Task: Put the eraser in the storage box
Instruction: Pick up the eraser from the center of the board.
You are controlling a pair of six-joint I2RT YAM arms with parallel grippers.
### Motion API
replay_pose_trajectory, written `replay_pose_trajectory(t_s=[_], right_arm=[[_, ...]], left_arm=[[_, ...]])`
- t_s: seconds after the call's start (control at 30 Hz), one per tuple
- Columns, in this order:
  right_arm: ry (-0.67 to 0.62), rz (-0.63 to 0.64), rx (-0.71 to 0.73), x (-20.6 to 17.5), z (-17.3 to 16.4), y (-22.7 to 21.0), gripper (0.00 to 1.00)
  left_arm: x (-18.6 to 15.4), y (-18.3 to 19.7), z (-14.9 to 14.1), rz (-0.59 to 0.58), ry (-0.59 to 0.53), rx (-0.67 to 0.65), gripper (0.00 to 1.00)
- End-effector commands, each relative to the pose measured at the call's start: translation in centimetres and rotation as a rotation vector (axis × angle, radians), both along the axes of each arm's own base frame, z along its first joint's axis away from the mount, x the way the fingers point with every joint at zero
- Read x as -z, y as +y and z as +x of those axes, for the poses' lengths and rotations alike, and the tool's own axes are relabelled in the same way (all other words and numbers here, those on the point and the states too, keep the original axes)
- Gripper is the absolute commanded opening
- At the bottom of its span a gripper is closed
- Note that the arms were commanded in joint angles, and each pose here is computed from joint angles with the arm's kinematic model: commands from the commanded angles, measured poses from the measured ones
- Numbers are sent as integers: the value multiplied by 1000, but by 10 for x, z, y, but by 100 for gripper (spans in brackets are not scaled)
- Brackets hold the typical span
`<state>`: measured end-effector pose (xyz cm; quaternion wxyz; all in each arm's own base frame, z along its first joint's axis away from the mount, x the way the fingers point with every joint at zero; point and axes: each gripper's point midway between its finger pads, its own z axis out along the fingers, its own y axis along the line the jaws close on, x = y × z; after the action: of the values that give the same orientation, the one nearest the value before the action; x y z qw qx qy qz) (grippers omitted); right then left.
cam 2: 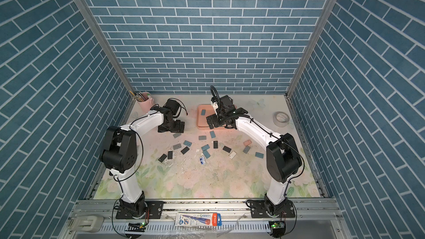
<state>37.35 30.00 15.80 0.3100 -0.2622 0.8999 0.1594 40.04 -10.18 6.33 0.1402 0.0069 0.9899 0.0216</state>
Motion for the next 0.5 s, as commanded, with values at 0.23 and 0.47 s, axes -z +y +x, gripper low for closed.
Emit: replay_pose_trajectory(t_s=[0.23,0.47], right_arm=[[-46,68,41,-17,-9,-6,98],[-50,59,59,-15,-8,-10,98]], left_arm=[[18,-12,5,-78,63,85,83],[35,-12,2,-68,120,108,71]])
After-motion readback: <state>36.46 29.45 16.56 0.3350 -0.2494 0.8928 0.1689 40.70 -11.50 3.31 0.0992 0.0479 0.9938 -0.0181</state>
